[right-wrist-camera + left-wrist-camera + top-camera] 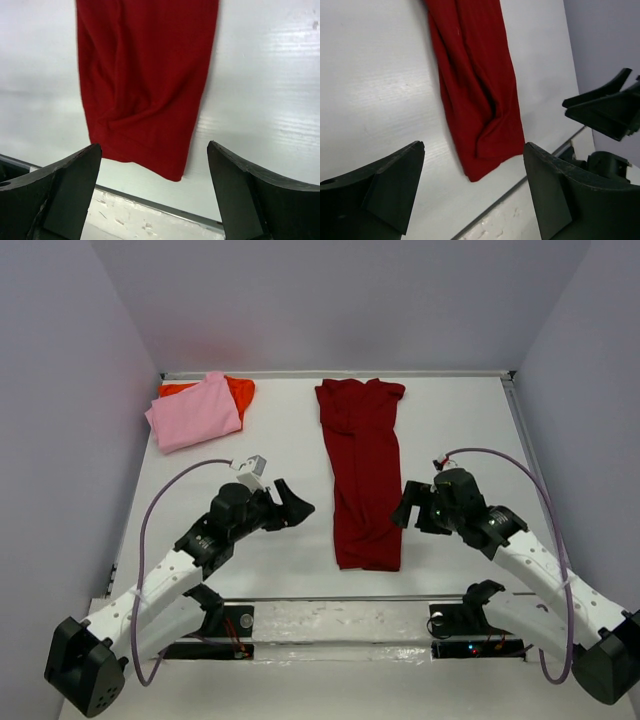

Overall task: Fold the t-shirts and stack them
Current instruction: Pick up the rectangle-folded T-shirt from the center of the board.

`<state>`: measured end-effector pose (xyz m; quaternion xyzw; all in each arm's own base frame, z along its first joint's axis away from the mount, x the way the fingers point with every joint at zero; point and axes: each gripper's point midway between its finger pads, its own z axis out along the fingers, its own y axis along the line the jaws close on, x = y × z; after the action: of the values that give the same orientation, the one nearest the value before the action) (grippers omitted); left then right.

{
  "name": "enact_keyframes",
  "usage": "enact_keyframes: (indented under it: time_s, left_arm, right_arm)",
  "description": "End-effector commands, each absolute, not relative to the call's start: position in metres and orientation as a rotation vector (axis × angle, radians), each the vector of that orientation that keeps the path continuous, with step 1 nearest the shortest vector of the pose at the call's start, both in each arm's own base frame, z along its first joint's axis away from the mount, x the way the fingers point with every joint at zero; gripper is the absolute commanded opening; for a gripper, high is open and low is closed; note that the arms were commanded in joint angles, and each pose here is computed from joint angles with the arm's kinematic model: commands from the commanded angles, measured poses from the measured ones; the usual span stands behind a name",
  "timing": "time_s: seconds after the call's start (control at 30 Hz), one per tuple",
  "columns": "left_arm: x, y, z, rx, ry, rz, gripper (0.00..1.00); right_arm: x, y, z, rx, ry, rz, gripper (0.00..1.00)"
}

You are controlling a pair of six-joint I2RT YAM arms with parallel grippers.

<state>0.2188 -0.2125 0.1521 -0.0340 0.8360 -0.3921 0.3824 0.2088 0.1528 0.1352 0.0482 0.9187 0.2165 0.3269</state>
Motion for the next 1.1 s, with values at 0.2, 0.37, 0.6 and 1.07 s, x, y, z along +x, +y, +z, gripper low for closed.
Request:
enact_keyframes:
  time_s: [0.2, 0.37, 0.6, 1.07]
  left_arm:
    - [0.167, -0.24, 0.129, -0.147, 2.201, -1.267, 0.87]
    - [0.151, -0.257, 0.09, -0.059, 2.367, -1.177, 0.86]
    - [0.15, -0.275, 0.064, 0.022, 2.436, -1.097, 0.86]
    - [0.157, -0.287, 0.049, 0.006, 2.439, -1.118, 0.81]
  right_arm:
    - [0.2, 0.14, 0.087, 0.338, 2.508, 0.395, 0.9]
    - [0.209, 0.151, 0.07, 0.307, 2.559, 0.326, 0.9]
    - [0.213, 0.161, 0.062, 0.317, 2.561, 0.332, 0.91]
    - [0.217, 0.178, 0.064, 0.313, 2.56, 0.427, 0.9]
